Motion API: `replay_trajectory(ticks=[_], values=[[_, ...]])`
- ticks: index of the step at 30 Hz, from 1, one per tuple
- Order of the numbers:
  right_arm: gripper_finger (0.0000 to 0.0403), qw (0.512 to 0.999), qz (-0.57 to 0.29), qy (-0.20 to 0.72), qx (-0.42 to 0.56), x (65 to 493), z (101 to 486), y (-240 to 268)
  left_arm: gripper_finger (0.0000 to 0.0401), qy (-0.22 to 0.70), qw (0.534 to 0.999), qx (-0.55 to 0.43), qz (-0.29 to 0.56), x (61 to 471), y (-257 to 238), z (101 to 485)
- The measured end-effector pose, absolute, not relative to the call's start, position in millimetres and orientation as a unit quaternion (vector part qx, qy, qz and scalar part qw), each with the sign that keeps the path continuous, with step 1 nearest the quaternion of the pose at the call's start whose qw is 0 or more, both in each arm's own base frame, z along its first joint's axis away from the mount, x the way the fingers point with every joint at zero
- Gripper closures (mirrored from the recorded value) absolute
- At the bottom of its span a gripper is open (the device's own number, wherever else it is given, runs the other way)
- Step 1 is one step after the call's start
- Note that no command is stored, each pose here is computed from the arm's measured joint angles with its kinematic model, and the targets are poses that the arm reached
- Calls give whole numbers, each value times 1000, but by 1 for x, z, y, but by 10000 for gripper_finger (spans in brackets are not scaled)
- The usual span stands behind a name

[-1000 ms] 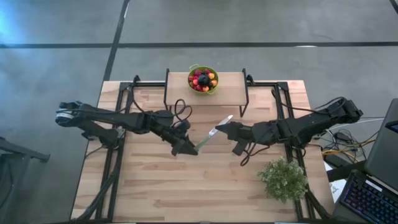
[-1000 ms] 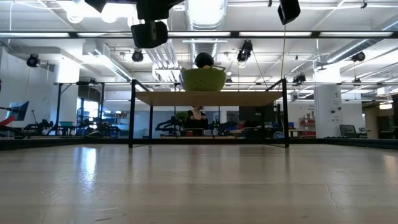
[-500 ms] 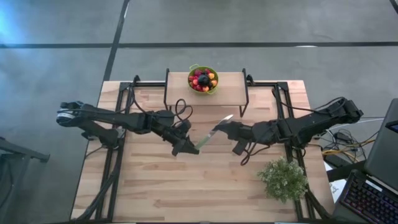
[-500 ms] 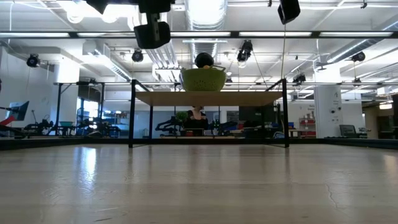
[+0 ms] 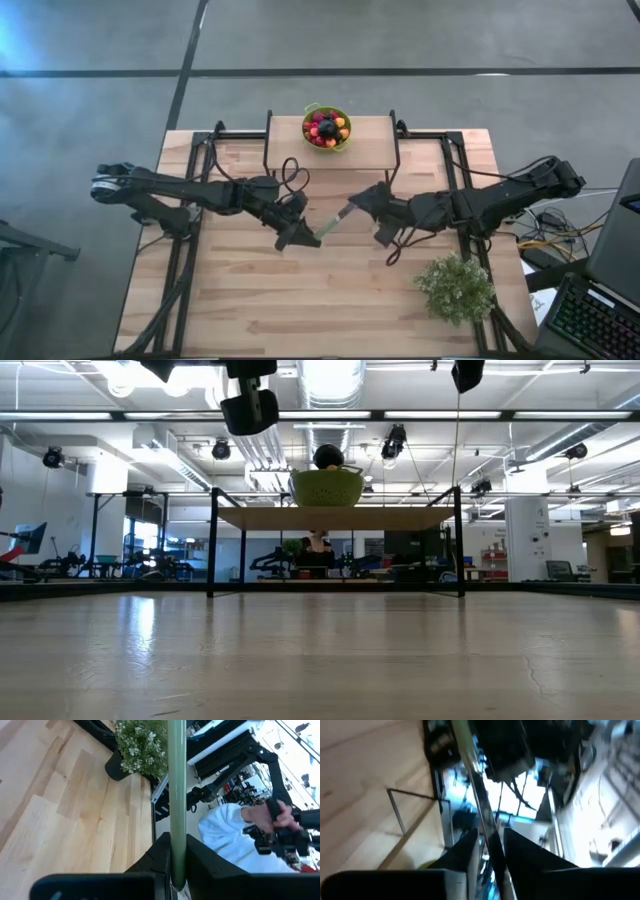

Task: Pick & Place Fruit
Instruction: Put the green knife on the shelf to the left of the green colander

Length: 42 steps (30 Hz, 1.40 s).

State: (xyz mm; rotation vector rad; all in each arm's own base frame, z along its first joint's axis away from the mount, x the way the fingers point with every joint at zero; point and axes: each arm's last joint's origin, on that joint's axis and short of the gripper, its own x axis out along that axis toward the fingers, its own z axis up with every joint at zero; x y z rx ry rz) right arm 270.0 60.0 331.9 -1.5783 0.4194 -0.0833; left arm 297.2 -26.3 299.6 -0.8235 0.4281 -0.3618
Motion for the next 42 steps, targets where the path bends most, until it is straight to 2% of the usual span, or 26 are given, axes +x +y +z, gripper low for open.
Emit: replay_trajectory(ticks=[7, 11, 15, 19, 23, 25, 28, 34, 37, 42], values=[[267, 696, -118, 228, -670, 258, 342, 52, 364, 204, 884, -376, -186, 297, -27, 300], [247, 697, -151, 237, -660, 250, 349, 49, 364, 200, 890, -362, -189, 297, -27, 300], [231, 718, -191, 231, -629, 237, 361, 44, 364, 198, 894, -354, -191, 297, -27, 300], [219, 771, -223, 202, -561, 221, 373, 38, 366, 197, 895, -351, -191, 297, -27, 300], [211, 864, -266, 147, -402, 205, 382, 33, 367, 194, 898, -345, -192, 296, -27, 301], [209, 893, -276, 133, -330, 198, 383, 30, 367, 189, 903, -336, -192, 296, -26, 302], [205, 921, -256, 133, -260, 194, 377, 27, 367, 169, 922, -300, -178, 298, -25, 305], [210, 972, -152, 119, -136, 203, 369, 27, 367, 110, 971, -174, -119, 301, -21, 320], [219, 980, -117, 129, -97, 212, 362, 28, 367, 86, 986, -114, -81, 303, -18, 329], [234, 980, -112, 151, -70, 229, 349, 31, 367, 48, 998, -40, -27, 304, -14, 339]])
